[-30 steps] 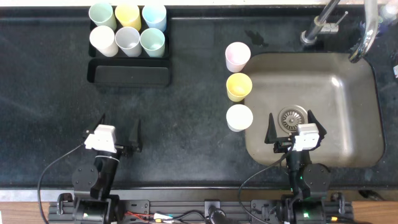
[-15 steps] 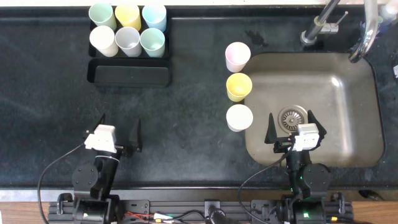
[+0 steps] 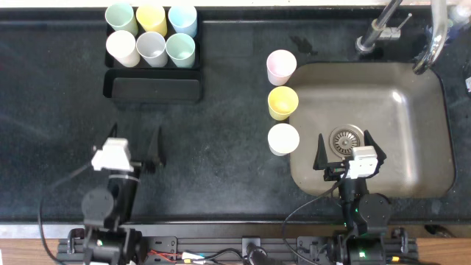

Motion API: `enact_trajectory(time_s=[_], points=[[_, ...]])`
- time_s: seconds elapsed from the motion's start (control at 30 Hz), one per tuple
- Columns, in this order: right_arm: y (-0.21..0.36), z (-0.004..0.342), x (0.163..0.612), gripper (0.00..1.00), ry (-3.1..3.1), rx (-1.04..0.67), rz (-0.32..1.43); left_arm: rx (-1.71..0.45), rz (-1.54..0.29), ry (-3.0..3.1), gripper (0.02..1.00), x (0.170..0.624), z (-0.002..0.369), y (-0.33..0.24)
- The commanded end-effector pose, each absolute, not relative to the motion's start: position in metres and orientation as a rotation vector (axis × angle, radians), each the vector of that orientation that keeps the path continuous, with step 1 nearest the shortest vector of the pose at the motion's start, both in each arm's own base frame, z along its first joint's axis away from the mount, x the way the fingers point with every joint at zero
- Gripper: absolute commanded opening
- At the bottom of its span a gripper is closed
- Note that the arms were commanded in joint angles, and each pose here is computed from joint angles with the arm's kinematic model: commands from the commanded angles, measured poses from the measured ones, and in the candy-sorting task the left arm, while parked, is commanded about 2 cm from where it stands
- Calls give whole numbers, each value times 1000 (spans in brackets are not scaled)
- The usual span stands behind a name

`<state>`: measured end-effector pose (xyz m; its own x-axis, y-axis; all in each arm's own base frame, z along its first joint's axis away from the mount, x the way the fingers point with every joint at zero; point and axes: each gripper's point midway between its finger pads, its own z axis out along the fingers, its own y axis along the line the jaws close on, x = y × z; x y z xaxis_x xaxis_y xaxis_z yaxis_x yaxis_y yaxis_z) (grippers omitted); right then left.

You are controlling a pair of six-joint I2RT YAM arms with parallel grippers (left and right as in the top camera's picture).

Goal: Store Cups

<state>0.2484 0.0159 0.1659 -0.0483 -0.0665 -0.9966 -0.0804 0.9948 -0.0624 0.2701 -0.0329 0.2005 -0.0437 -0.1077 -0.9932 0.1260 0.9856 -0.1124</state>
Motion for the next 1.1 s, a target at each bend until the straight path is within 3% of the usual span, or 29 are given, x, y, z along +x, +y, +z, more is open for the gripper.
enact_trajectory(time_s=[0.03, 0.23, 0.4, 0.67, 1.1], points=[[16, 163, 249, 998, 1620, -107, 11, 9, -286, 1652, 1000, 308, 262, -58], [16, 163, 249, 996, 1620, -107, 11, 63, -273, 1847, 1000, 383, 310, -113], [16, 163, 249, 996, 1620, -107, 11, 16, -343, 1959, 1000, 445, 319, -159], [16, 163, 249, 996, 1620, -107, 11, -116, -491, 2146, 1000, 500, 274, -243], [16, 163, 249, 996, 1620, -107, 11, -183, -507, 2405, 1000, 496, 184, -325]])
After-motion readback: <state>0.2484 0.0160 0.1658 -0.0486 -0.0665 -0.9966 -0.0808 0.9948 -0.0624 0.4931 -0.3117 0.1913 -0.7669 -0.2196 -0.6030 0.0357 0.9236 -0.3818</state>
